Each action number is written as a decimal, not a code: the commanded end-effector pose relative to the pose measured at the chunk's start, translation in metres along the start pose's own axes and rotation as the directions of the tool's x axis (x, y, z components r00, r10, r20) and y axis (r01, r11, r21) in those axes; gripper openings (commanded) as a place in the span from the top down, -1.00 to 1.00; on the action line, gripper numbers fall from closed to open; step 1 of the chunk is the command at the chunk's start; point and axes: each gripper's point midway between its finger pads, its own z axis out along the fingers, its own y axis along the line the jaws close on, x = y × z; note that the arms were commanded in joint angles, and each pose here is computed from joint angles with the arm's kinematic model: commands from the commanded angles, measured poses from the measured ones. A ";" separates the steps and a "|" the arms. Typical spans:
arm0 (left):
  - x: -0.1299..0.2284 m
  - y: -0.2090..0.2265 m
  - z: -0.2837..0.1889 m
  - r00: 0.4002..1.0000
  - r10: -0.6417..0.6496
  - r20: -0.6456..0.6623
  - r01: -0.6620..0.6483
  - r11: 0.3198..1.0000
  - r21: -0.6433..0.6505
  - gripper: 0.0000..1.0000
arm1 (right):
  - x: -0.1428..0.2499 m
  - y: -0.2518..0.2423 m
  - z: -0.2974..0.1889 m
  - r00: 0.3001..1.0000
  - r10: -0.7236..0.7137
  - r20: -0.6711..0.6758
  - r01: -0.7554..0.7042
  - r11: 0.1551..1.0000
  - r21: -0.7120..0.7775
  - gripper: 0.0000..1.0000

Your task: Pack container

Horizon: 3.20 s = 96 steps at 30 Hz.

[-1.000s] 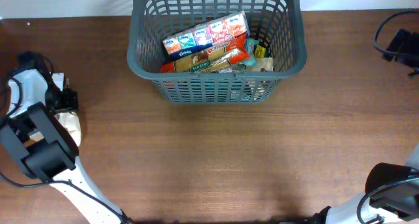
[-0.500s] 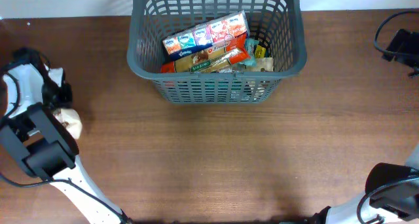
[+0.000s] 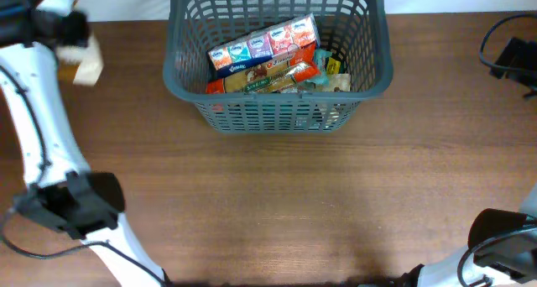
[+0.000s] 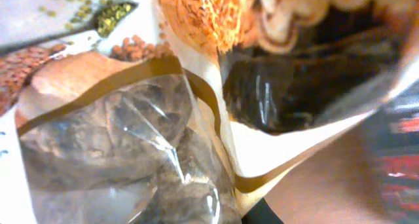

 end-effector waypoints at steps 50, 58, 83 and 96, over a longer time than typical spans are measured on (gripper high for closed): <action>-0.092 -0.117 -0.180 0.923 0.215 0.320 -0.196 0.977 -0.089 -0.99 | 0.000 -0.001 -0.005 1.000 0.010 0.012 -0.010 1.000 -0.001 -0.98; -0.027 -0.021 -0.180 0.975 -0.146 0.170 0.175 0.970 -0.171 -0.98 | -0.001 -0.001 -0.005 1.000 0.011 0.012 -0.011 1.000 -0.002 -0.98; 0.001 0.023 -0.184 0.966 -0.222 0.130 0.249 0.935 -0.253 -0.99 | 0.003 0.044 -0.011 1.000 0.006 -0.015 -0.010 0.965 -0.264 -0.98; 0.001 0.023 -0.184 0.966 -0.222 0.130 0.249 0.935 -0.253 -0.99 | -0.007 0.048 -0.020 0.999 -0.001 0.048 0.014 0.964 -0.267 -0.98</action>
